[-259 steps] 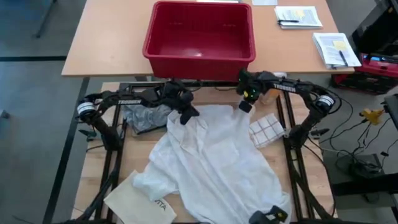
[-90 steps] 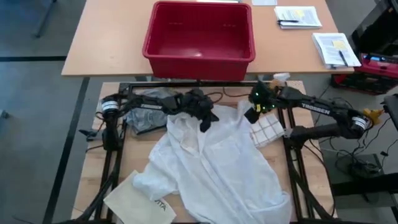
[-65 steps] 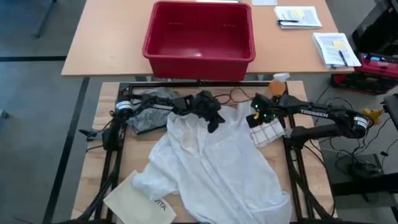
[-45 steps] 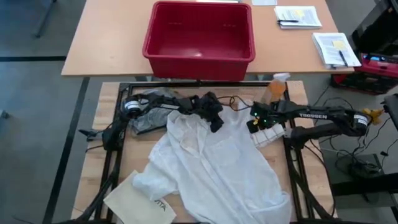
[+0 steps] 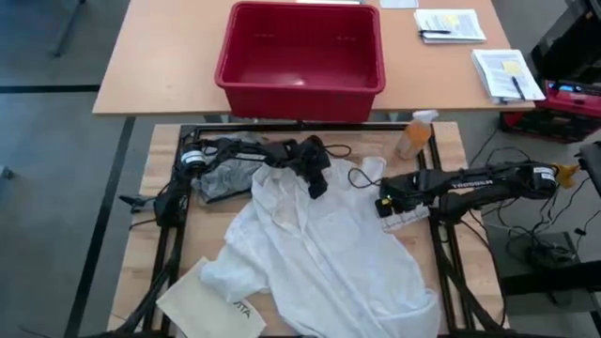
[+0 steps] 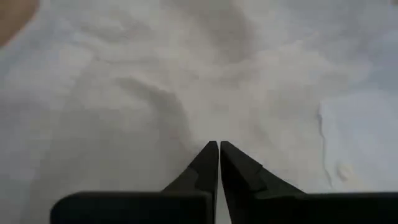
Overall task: Fold laundry
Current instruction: Fold the white long sleeve shirt
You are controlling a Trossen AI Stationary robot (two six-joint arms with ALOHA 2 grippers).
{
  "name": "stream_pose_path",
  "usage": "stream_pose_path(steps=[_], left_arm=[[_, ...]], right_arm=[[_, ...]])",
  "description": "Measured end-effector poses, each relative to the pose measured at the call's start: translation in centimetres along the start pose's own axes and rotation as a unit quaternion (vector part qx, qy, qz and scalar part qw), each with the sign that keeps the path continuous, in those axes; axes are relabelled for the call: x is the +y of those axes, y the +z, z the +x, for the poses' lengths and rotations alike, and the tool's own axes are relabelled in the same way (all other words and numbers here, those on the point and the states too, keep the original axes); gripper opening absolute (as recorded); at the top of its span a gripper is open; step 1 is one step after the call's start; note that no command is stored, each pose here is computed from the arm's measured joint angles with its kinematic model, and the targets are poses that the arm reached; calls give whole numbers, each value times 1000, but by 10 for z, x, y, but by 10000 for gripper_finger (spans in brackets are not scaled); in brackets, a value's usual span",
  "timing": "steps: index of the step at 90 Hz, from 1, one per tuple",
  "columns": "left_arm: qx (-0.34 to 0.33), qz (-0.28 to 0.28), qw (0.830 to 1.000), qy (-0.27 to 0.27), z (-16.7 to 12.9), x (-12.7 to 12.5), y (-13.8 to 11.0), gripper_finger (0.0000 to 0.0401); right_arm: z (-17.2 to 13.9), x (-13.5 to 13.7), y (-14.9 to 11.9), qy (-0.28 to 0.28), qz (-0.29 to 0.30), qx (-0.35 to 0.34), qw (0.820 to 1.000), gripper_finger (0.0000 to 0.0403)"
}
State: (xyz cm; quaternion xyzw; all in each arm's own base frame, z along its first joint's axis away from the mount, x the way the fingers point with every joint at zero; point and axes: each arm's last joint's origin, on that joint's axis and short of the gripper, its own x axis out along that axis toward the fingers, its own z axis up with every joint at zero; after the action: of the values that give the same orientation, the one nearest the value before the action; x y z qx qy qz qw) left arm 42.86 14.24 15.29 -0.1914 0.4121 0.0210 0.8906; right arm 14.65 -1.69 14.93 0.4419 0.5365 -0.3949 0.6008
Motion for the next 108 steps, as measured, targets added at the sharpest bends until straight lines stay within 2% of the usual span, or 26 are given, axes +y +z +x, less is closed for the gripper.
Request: stream_pose_path(steps=[6, 14, 26, 38, 50, 59, 70, 86, 93, 108], left_arm=[[16, -1, 1000, 25, -5, 1, -2, 0], [26, -10, 999, 26, -5, 5, -4, 0], [16, -15, 1000, -15, -10, 0, 2, 0], [-23, 15, 997, -65, -21, -24, 26, 0], [-77, 31, 995, -55, -25, -33, 49, 0], [-84, 11, 995, -50, -13, -20, 56, 0], [-58, -17, 998, -20, 4, -3, 56, 0], [-13, -37, 999, -15, 25, 13, 51, 0], [-18, -51, 998, -6, 27, 14, 55, 0], [-24, -77, 997, -8, 21, 13, 62, 0]], right_arm=[[0, 4, -9, 5, -17, 15, 1000, 2], [1, 6, -21, -2, -27, 26, 999, 2], [0, 5, -34, -27, -20, 22, 999, 2], [0, 6, -40, -23, -10, 21, 999, 2], [0, 8, -49, -19, -33, 29, 999, 2], [0, 9, -58, -16, -44, 35, 998, 2], [-1, 9, -67, -15, -57, 41, 997, 2], [-1, 13, -71, 6, -55, 49, 997, 2], [-3, 17, -74, 24, -68, 55, 996, 2], [-5, 18, -80, 22, -86, 79, 993, 2]])
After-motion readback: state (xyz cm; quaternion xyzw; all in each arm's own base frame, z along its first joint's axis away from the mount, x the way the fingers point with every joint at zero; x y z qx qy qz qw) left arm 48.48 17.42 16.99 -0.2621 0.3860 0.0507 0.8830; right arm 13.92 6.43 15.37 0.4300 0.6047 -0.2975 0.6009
